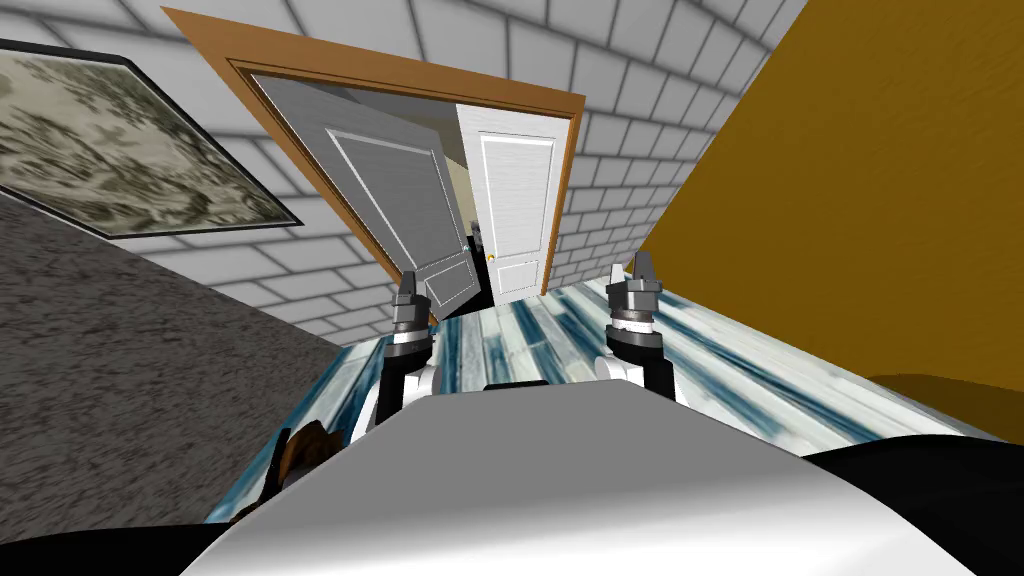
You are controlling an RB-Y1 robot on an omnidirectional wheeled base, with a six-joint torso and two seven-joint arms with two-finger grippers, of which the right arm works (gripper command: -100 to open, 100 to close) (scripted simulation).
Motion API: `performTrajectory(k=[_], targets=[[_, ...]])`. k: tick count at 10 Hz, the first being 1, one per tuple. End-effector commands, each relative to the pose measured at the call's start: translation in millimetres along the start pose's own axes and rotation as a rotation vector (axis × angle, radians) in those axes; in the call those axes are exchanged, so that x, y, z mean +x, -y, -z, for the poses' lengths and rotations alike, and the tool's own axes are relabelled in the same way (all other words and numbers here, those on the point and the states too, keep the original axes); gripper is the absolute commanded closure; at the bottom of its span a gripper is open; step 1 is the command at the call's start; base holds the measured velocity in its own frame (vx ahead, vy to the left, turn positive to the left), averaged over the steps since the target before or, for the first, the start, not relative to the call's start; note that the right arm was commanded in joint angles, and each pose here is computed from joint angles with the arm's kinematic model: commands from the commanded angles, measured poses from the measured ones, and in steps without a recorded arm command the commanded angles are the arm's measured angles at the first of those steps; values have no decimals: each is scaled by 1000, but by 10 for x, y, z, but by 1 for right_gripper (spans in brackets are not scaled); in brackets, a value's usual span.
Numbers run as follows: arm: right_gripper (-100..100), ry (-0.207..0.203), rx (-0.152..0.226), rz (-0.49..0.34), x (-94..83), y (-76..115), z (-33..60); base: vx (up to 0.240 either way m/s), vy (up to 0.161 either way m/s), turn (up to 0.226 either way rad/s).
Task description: Push the door open
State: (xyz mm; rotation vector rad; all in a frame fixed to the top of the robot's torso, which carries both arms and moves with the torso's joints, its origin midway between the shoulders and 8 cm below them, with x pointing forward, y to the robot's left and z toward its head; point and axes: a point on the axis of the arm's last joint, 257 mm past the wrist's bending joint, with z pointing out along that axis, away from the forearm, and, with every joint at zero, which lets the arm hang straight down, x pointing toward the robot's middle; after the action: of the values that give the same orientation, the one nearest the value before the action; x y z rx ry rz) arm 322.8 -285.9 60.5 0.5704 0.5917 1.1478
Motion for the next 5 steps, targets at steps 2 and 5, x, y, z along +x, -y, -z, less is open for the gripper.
performTrajectory(k=[2,5], targets=[[-100,-5,16,-50,1,158,31,62,-9,190],[-100,-3,42,-124,-19,392,79,133,-11,223]])
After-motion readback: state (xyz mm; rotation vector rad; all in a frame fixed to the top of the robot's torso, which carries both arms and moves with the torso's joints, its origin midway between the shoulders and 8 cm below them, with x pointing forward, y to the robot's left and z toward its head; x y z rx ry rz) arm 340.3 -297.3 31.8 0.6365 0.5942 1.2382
